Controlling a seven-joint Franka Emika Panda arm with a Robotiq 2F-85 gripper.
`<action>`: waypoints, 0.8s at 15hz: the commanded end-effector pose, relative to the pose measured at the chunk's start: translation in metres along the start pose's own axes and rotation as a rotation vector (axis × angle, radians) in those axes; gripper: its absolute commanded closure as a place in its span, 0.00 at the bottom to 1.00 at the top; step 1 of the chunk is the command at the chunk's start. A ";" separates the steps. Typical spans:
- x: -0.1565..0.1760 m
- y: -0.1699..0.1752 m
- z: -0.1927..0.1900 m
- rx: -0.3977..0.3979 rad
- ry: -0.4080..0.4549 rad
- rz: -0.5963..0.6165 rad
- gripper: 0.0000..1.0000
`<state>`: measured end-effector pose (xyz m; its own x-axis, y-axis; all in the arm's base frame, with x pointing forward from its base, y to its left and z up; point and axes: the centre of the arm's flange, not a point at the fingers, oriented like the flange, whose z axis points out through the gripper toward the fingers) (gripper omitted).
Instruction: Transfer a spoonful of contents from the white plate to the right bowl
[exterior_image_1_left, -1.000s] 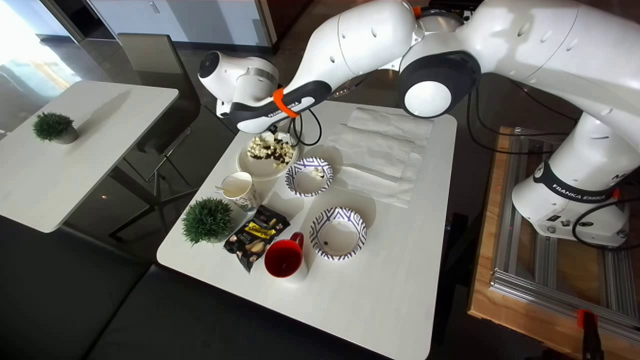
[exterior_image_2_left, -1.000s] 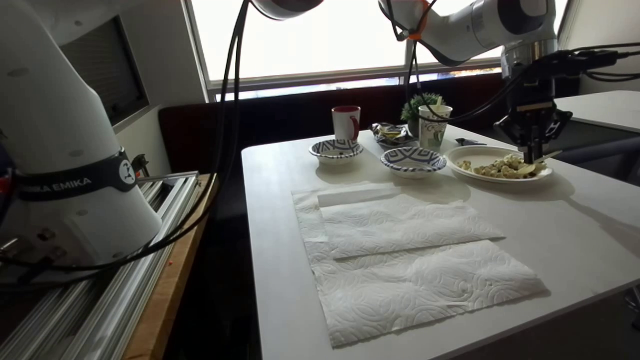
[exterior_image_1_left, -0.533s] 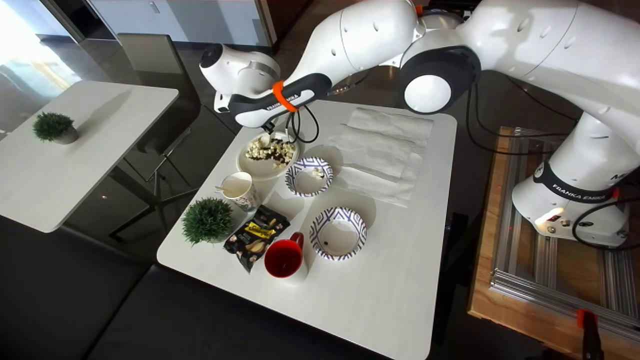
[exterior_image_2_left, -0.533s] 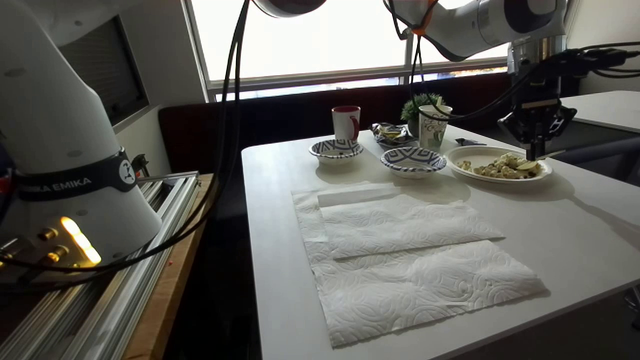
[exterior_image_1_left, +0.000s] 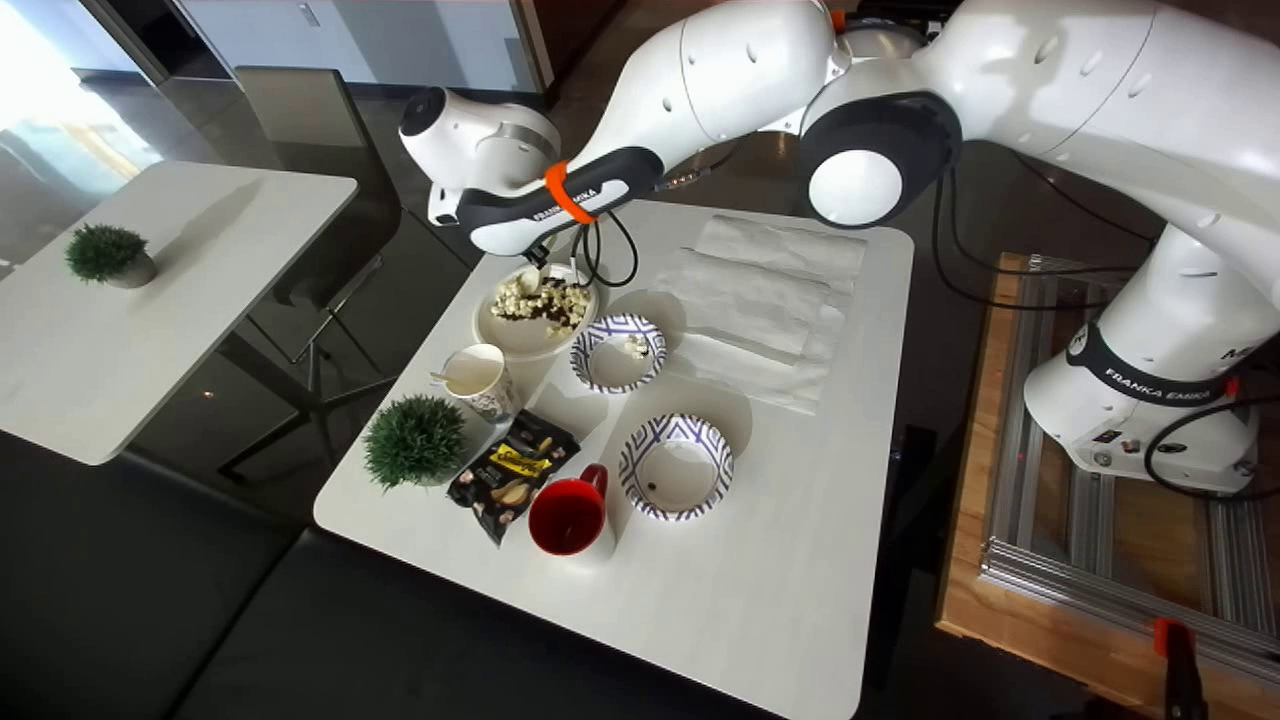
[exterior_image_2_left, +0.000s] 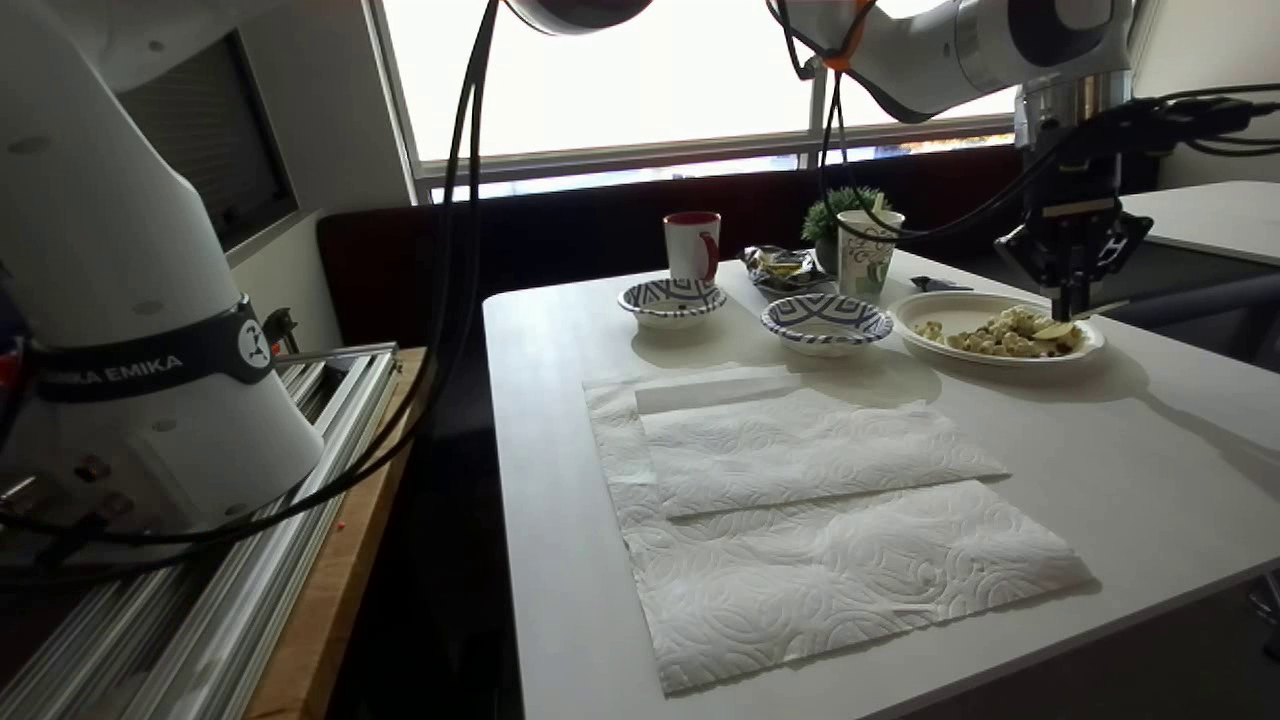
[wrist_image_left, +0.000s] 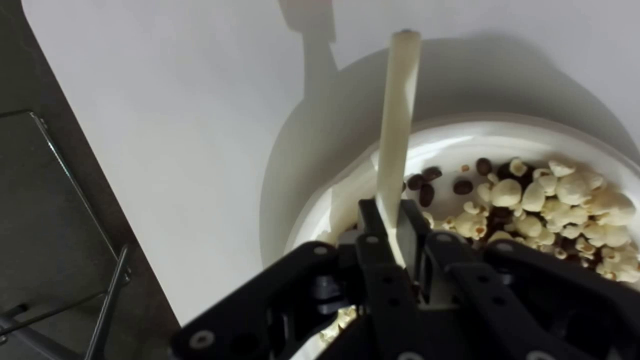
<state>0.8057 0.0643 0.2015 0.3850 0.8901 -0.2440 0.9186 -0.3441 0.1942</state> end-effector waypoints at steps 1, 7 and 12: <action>0.005 0.001 0.001 -0.013 -0.011 0.018 0.97; 0.017 -0.001 0.004 -0.019 -0.015 0.036 0.97; 0.024 0.001 0.003 -0.052 0.008 0.049 0.97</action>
<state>0.8041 0.0792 0.1964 0.4151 0.8764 -0.2441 0.9046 -0.3691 0.2130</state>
